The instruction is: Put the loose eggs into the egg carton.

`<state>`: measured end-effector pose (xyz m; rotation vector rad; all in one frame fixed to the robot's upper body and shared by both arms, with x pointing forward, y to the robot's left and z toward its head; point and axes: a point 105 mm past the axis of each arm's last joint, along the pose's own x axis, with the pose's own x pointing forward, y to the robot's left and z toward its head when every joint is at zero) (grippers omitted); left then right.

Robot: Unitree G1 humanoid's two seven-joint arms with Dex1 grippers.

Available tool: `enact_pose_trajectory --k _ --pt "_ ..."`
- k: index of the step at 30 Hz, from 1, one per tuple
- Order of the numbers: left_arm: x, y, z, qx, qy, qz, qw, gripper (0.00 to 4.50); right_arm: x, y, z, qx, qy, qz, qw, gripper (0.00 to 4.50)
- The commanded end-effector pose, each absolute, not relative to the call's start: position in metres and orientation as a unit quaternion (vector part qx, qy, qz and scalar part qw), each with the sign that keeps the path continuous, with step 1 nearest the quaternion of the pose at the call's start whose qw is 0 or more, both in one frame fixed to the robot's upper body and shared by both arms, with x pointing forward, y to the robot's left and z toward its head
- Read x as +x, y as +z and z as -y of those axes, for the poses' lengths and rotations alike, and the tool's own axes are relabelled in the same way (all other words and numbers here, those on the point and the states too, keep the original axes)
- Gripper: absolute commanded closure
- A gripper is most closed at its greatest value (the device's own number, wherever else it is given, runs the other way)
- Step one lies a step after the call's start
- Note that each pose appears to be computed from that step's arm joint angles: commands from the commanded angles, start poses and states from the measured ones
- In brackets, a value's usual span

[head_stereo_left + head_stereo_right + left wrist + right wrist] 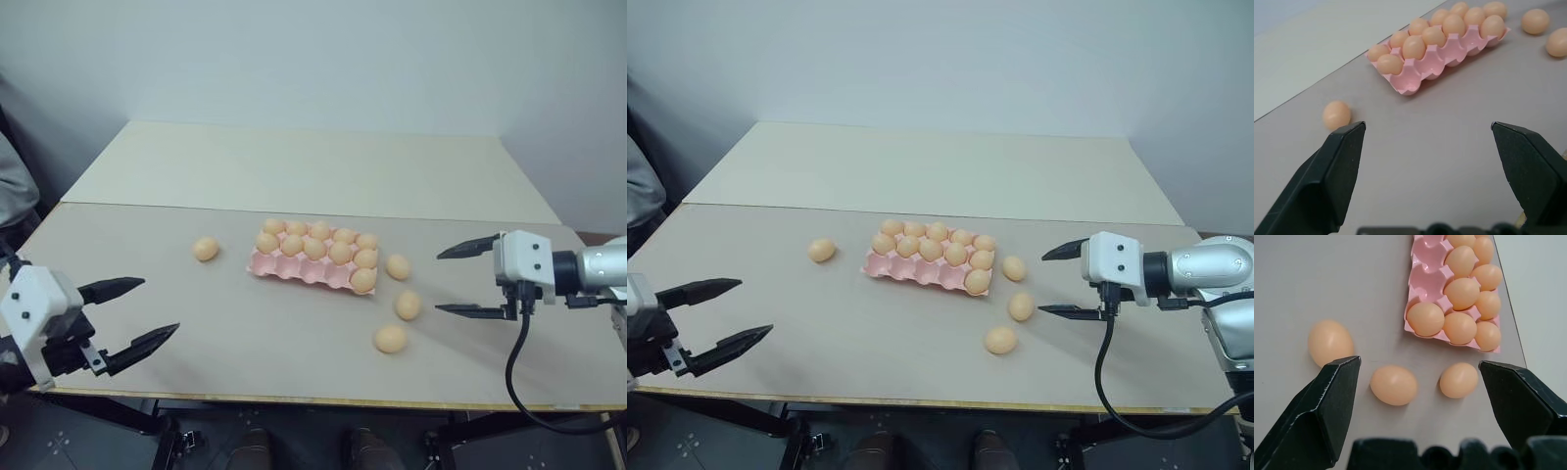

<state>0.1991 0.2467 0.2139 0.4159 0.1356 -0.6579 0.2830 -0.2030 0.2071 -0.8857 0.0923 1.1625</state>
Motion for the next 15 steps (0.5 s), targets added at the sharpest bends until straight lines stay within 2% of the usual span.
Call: enact_pose_trajectory --k 1,7,15 --pt "0.2002 0.2286 -0.2484 0.202 -0.304 -0.041 0.930 0.02 0.2832 0.2198 0.2038 -0.417 0.521 -0.026 0.745 0.00" --pt "0.2018 0.2366 -0.2459 0.206 -0.302 -0.018 0.931 0.02 0.2836 0.2207 0.2042 -0.418 0.522 -0.025 0.743 0.00" --pt "0.2013 0.2294 -0.2491 0.209 -0.298 -0.035 0.931 0.02 0.2835 0.2203 0.2041 -0.419 0.523 -0.026 0.742 0.00"
